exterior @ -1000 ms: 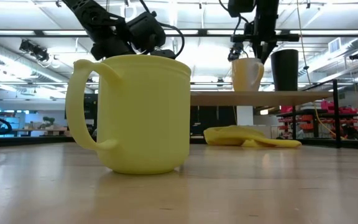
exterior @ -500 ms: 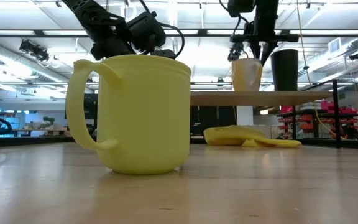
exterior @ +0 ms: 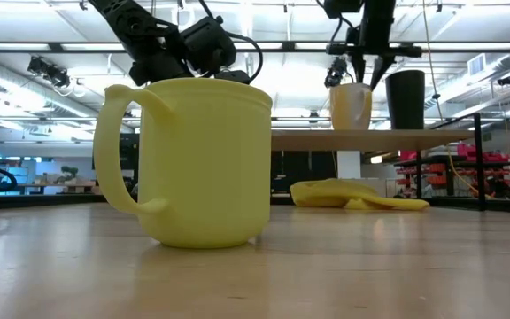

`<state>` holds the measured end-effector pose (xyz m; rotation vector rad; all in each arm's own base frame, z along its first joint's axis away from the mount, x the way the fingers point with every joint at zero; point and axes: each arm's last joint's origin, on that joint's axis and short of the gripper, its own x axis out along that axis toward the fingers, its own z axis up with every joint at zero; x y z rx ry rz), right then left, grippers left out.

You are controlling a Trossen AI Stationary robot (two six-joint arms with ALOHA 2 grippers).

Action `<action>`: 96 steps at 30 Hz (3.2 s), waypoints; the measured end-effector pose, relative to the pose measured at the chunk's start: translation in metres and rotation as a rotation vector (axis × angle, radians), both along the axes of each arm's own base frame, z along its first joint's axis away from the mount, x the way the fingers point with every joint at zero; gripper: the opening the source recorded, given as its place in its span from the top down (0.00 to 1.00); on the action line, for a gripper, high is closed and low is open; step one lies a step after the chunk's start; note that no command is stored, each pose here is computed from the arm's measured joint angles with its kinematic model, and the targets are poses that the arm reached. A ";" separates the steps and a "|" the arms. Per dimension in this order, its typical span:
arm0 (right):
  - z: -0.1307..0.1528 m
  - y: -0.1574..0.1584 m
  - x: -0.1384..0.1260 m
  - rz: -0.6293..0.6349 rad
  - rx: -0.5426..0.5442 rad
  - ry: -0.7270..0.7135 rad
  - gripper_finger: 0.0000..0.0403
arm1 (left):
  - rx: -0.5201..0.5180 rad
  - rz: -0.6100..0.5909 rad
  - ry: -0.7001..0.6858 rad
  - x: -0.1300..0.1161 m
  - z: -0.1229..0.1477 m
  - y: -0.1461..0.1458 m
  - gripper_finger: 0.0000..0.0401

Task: Stack small to large cups/mugs on shelf
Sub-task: Put the yellow mug on the shelf

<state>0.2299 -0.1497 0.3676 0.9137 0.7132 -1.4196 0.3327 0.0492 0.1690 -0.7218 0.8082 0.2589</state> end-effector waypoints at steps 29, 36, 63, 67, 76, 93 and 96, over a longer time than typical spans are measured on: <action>0.128 0.069 -0.036 0.405 -0.160 -0.214 0.74 | -0.035 -0.039 0.006 -0.001 -0.001 -0.002 0.96; 0.143 0.125 -0.057 0.600 -0.215 -0.306 0.77 | -0.037 -0.039 0.007 -0.001 -0.001 -0.002 0.95; -0.152 0.295 -0.027 0.603 0.095 -0.234 0.81 | -0.147 -0.054 0.459 -0.035 -0.021 -0.035 0.94; -0.175 0.293 -0.030 0.604 0.113 -0.264 0.81 | -0.200 -0.104 0.550 -0.042 -0.022 -0.061 0.96; -0.187 0.292 -0.031 0.605 0.136 -0.301 0.81 | -0.216 -0.179 0.622 -0.056 -0.022 -0.137 0.96; -0.168 0.300 -0.017 0.590 0.180 -0.417 0.81 | 0.047 -0.160 0.510 -0.092 -0.012 -0.206 0.94; -0.163 0.300 -0.014 0.587 0.184 -0.436 0.81 | 0.083 -0.132 0.484 -0.103 -0.004 -0.213 0.93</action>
